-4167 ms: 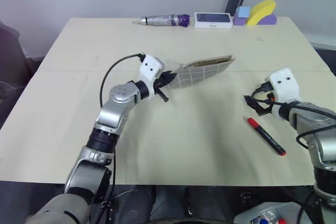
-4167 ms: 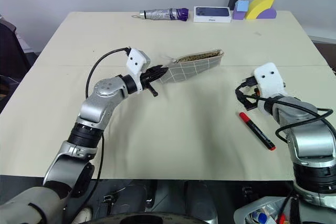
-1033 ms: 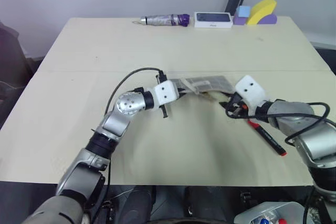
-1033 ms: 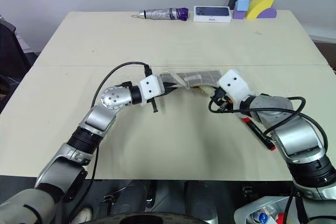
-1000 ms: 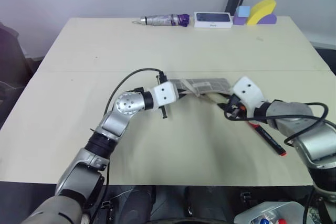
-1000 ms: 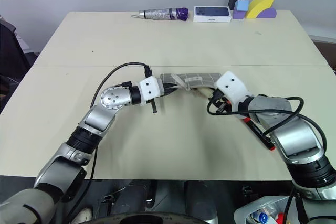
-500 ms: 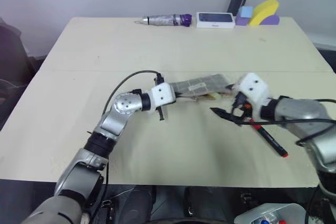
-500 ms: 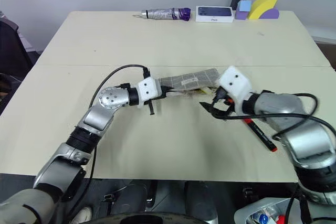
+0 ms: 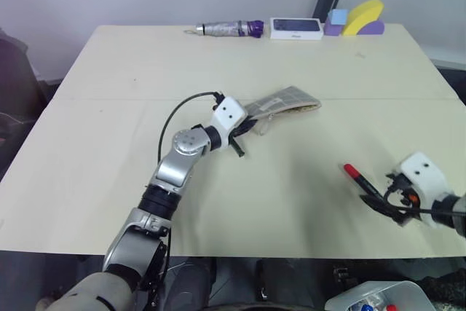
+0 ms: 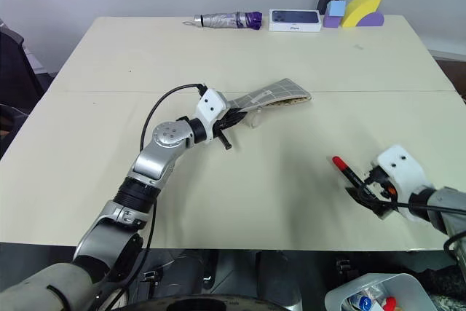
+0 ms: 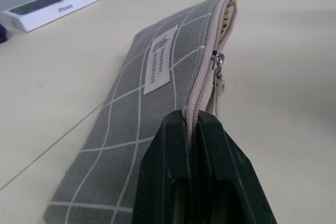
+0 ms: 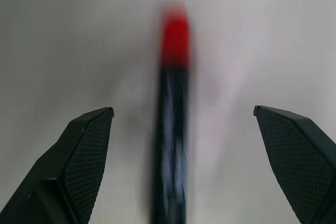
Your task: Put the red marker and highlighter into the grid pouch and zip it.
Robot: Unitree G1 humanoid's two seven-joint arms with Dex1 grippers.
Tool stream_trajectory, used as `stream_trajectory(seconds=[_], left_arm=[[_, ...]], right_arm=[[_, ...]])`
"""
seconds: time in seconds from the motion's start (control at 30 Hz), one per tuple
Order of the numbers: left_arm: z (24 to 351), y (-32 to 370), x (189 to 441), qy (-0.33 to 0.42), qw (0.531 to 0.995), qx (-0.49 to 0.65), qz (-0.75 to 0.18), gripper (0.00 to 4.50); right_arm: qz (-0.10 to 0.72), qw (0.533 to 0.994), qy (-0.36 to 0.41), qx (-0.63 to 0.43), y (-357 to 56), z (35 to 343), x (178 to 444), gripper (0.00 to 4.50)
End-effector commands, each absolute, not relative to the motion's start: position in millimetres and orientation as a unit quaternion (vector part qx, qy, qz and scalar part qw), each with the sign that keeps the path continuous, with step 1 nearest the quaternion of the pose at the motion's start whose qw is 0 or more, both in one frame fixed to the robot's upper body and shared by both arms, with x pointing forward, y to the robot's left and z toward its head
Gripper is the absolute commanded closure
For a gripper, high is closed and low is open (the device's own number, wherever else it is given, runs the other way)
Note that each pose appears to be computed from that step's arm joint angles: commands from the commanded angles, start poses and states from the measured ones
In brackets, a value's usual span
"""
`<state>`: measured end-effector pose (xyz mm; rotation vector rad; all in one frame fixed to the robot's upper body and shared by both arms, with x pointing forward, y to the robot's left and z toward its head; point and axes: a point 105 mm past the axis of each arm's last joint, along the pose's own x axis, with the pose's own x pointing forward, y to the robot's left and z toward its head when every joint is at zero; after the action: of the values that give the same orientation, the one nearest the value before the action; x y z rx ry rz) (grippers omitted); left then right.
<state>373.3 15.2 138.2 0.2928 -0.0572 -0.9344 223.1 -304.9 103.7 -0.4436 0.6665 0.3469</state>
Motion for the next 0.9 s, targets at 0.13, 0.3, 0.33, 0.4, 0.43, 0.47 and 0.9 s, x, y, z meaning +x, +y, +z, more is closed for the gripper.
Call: stream_trajectory(seconds=[0.13, 0.3, 0.33, 0.4, 0.43, 0.47, 0.9], left_arm=[[153, 9, 368, -0.054, 0.87, 0.142, -0.469, 4.5], [152, 11, 366, -0.054, 0.869, 0.14, -0.471, 4.5], [152, 11, 365, -0.054, 0.869, 0.14, -0.471, 4.5], [153, 12, 365, -0.055, 0.869, 0.139, -0.471, 4.5], [153, 12, 365, -0.056, 0.869, 0.138, -0.471, 4.5], [153, 12, 364, -0.057, 0.869, 0.137, -0.472, 4.5], [161, 5, 357, -0.069, 0.859, 0.136, -0.489, 4.5]], right_arm=[[0.167, 0.917, 0.313, -0.183, -304, 100, 219, 0.9], [0.185, 0.92, 0.297, -0.176, -294, 108, 223, 3.58], [0.185, 0.921, 0.292, -0.181, -294, 111, 226, 4.09], [0.182, 0.922, 0.268, -0.213, -292, 124, 237, 4.25], [0.184, 0.922, 0.257, -0.223, -289, 129, 240, 4.25], [0.189, 0.923, 0.244, -0.229, -285, 134, 244, 4.25], [0.269, 0.906, 0.127, -0.302, -208, 185, 288, 4.25]])
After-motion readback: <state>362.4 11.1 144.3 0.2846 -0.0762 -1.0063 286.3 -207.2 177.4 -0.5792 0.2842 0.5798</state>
